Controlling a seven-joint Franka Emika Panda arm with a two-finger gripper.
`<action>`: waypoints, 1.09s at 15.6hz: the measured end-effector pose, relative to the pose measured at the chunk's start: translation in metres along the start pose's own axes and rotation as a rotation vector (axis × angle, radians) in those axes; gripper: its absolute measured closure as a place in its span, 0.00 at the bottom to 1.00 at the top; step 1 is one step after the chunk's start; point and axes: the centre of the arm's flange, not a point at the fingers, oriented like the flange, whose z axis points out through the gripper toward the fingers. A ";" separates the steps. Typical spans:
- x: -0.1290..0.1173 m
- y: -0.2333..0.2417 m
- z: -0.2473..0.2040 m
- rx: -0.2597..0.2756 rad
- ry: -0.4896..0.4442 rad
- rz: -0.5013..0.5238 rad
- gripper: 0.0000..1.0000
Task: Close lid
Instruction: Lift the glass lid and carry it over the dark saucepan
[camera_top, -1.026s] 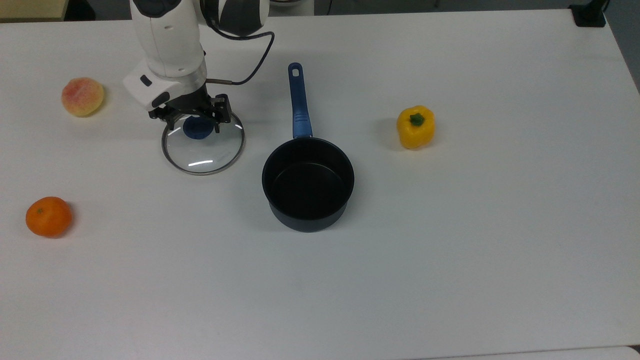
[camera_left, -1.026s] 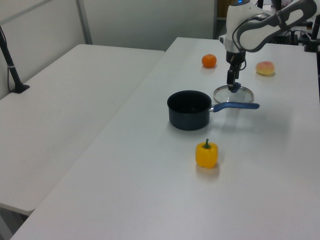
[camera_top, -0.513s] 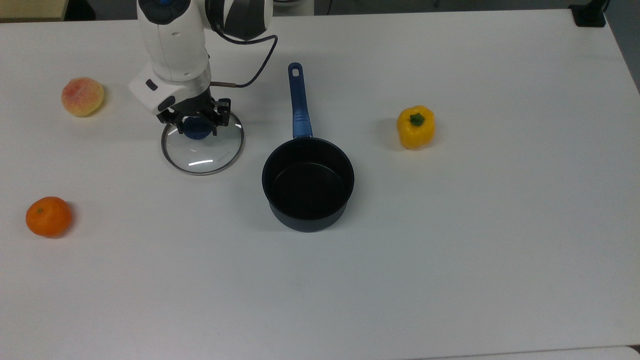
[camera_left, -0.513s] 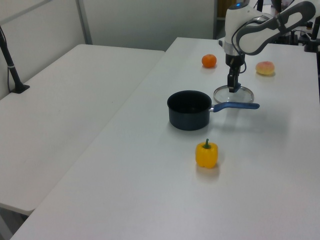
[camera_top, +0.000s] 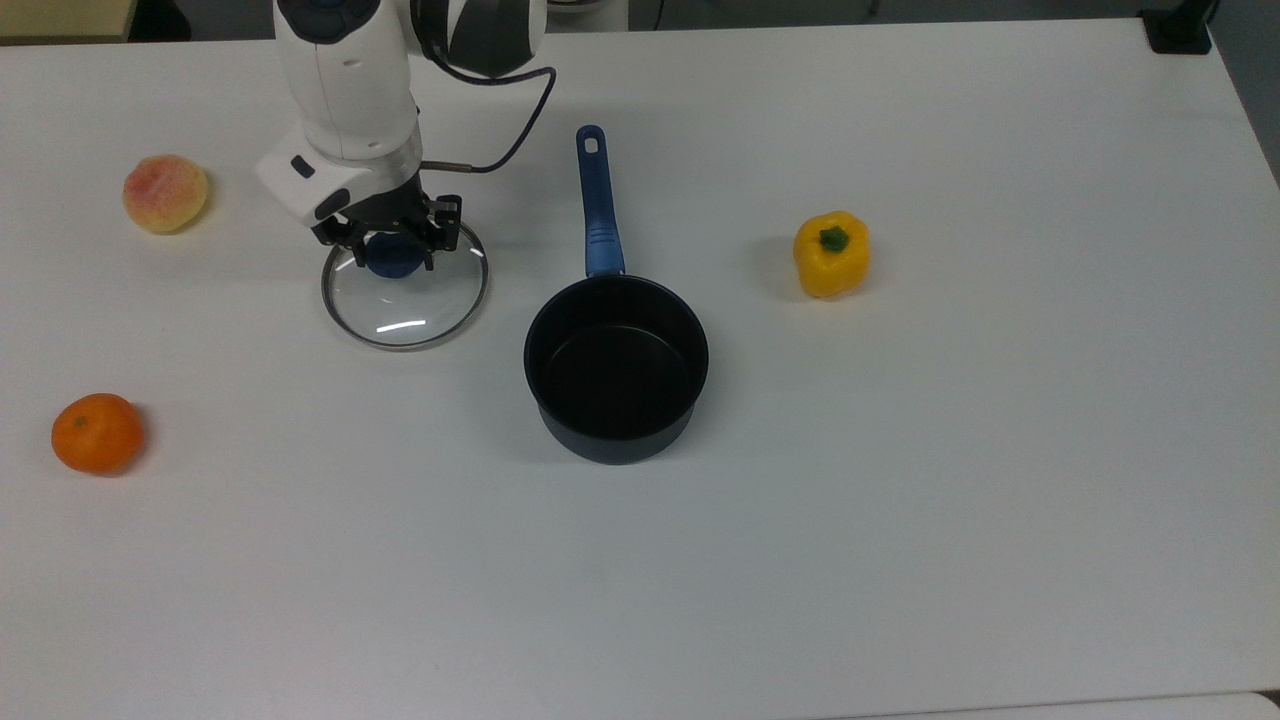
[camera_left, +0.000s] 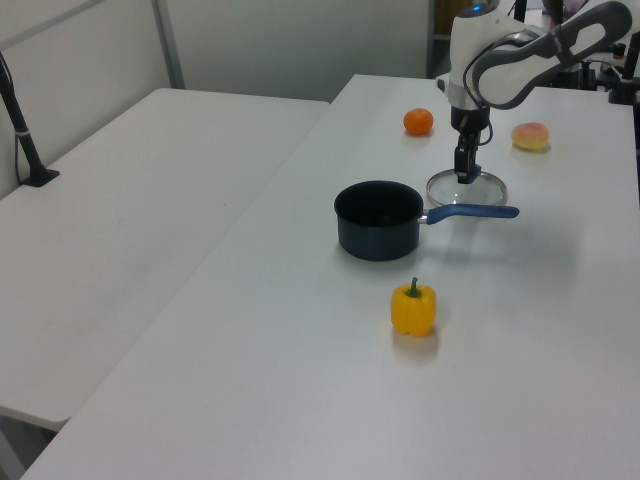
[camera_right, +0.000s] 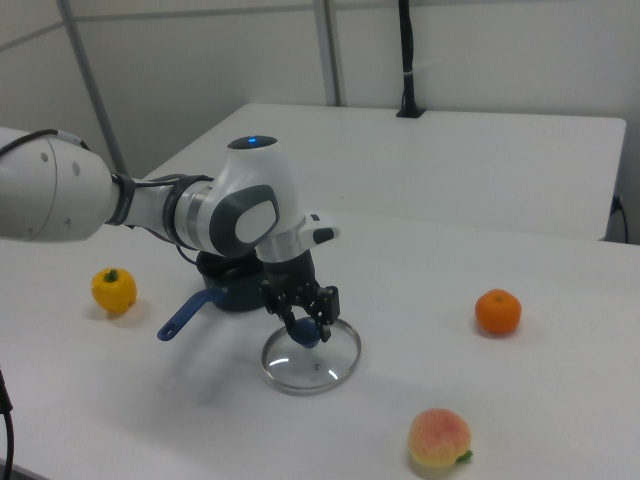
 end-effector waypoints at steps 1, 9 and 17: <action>0.000 0.001 -0.006 0.000 0.006 0.002 0.34; -0.011 0.012 -0.108 0.005 0.062 0.024 0.34; 0.011 -0.042 -0.183 0.065 0.134 0.073 0.34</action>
